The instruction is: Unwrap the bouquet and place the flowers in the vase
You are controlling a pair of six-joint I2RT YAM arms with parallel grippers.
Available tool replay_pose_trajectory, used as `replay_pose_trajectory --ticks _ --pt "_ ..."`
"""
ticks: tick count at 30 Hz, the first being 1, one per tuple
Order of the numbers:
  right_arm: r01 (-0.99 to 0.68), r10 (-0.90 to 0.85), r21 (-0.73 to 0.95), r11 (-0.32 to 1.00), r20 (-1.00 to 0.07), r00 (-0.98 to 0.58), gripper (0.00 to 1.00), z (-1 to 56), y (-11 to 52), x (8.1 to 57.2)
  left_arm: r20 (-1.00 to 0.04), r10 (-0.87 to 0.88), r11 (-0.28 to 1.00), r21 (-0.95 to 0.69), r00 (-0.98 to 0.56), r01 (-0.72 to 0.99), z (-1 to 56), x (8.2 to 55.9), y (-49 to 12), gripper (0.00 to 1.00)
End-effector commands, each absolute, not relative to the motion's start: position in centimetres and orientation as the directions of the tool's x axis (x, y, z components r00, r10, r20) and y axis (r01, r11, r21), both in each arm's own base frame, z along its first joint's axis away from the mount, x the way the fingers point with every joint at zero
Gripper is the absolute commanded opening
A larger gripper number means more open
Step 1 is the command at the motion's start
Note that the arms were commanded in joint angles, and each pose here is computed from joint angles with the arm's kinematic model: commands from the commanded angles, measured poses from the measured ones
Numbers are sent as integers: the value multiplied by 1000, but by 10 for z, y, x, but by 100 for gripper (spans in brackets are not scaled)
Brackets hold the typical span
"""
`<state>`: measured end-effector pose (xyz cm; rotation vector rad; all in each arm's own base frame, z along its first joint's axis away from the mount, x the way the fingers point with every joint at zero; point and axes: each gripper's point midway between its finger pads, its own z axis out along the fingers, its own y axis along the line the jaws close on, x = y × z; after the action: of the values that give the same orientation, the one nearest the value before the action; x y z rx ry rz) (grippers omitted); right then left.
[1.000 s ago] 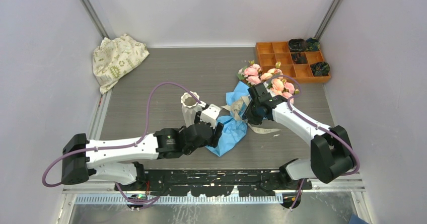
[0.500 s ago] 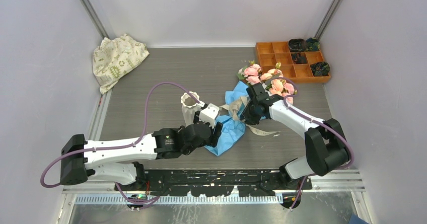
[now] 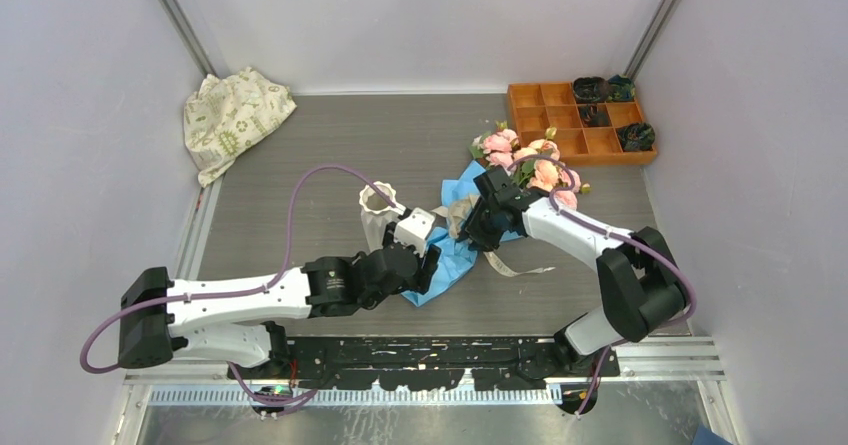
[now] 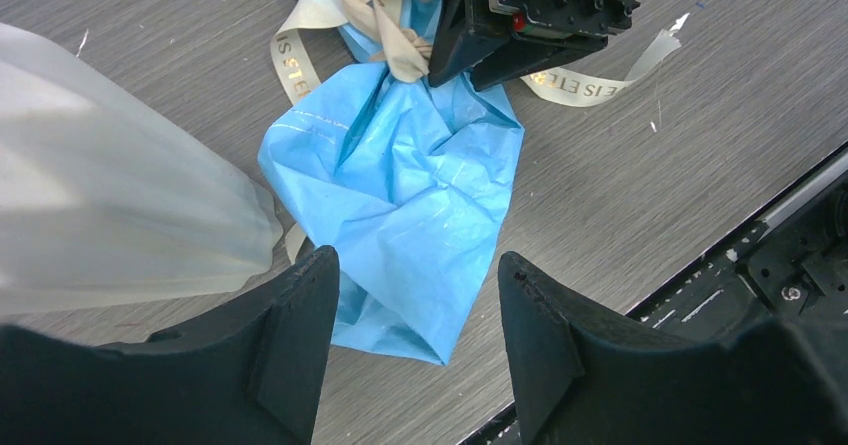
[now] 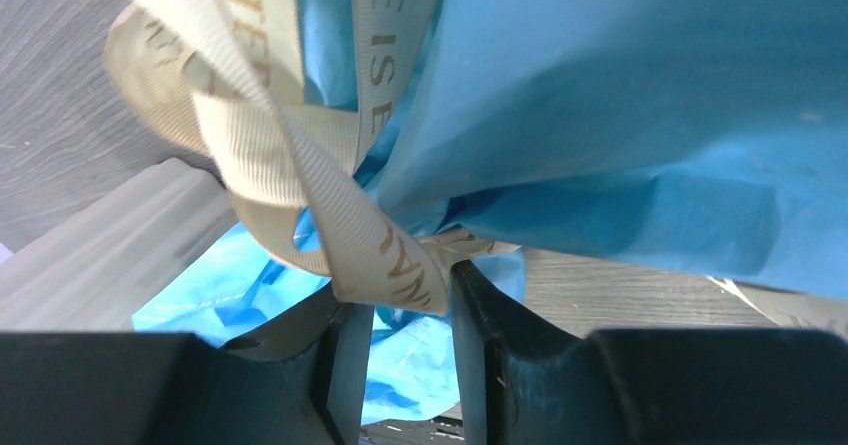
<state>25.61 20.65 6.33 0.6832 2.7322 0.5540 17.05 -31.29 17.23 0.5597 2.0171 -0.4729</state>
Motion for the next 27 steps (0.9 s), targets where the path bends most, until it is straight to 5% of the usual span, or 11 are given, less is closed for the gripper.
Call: replay_pose_trajectory --ticks 1,6,18,27 --pt "399 511 445 802 -162 -844 38 66 216 266 -902 115 818 -152 -416 555 190 174 -313 61" --pt "426 530 396 813 -205 -823 31 62 203 268 -901 111 815 -158 -418 557 189 172 -312 61" --pt "469 484 145 871 -413 -771 37 90 132 279 -893 119 778 -187 -434 599 183 167 -332 60" --pt "462 518 235 855 -377 -768 36 95 144 283 -907 133 769 -160 -400 618 186 175 -351 61"
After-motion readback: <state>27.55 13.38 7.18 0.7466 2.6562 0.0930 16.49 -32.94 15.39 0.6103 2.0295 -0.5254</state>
